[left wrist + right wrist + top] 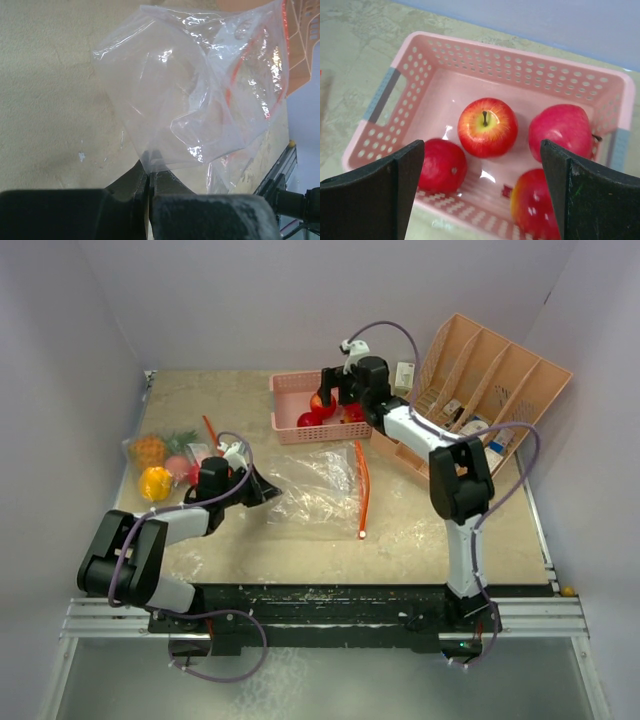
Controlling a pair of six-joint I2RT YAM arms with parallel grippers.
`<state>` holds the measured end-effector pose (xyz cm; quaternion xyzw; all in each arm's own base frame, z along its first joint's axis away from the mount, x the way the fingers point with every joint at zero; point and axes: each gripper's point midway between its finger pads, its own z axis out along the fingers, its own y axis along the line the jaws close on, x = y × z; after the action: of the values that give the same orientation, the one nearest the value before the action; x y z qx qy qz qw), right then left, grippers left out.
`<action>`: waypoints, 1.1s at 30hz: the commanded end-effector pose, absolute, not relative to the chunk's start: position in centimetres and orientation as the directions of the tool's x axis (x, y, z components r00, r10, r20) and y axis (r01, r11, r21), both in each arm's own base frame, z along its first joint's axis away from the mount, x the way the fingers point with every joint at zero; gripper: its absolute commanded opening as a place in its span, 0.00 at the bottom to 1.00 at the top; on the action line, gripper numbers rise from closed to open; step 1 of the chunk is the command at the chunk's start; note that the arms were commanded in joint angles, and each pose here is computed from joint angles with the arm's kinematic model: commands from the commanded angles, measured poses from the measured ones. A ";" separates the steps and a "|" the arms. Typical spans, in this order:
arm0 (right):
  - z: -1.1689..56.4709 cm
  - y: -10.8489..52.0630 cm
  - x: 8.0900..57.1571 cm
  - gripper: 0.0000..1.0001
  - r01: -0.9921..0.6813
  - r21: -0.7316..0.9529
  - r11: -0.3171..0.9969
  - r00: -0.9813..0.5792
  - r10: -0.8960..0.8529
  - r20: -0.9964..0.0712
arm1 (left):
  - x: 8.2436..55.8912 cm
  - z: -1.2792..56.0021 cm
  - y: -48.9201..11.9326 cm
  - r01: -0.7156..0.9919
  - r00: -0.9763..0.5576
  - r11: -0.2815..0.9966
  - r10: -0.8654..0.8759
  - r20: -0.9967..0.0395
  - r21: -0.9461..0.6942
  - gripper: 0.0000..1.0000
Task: Open the zip-top bag and remove the fake food
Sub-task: Place the fake fruit in the bin, then place the zipper food storage bag at the center of the board.
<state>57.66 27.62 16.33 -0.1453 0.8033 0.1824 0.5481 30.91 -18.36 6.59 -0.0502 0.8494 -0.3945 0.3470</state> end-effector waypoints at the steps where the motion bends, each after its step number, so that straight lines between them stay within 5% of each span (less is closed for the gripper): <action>1: 25.8 24.8 54.9 0.97 -0.394 0.118 0.912 -0.162 0.057 -0.985 | 33.0 12.7 -19.5 0.371 -0.629 0.620 -0.380 -0.679 -0.691 0.00; 10: 34.4 12.7 45.2 0.95 -0.239 0.251 0.938 0.014 0.262 -0.965 | 35.5 19.1 -19.0 0.452 -0.514 0.452 -0.573 -0.639 -0.769 0.00; 15: 33.8 12.8 42.6 0.94 -0.281 0.242 0.929 -0.010 0.249 -0.968 | 37.6 23.3 -19.3 0.518 -0.489 0.311 -0.657 -0.574 -0.797 0.00; 20: 28.8 12.6 41.7 0.93 -0.259 0.267 0.928 -0.089 0.253 -0.963 | 40.8 25.4 -16.3 0.509 -0.394 0.345 -0.721 -0.570 -0.789 0.00; 28: 26.0 13.5 40.1 0.93 -0.297 0.311 0.903 -0.150 0.277 -0.949 | 44.9 25.3 -4.6 0.169 -0.129 0.516 -0.833 -0.538 -0.840 0.00; 33: 25.1 13.9 39.9 0.92 -0.315 0.322 0.893 -0.174 0.279 -0.944 | 45.5 22.7 0.0 -0.008 -0.041 0.459 -0.888 -0.458 -0.888 0.00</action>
<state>40.17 13.19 22.89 -0.0062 0.7583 0.2031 0.6194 44.77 -3.62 23.64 -0.2827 0.6322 -0.4149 0.5902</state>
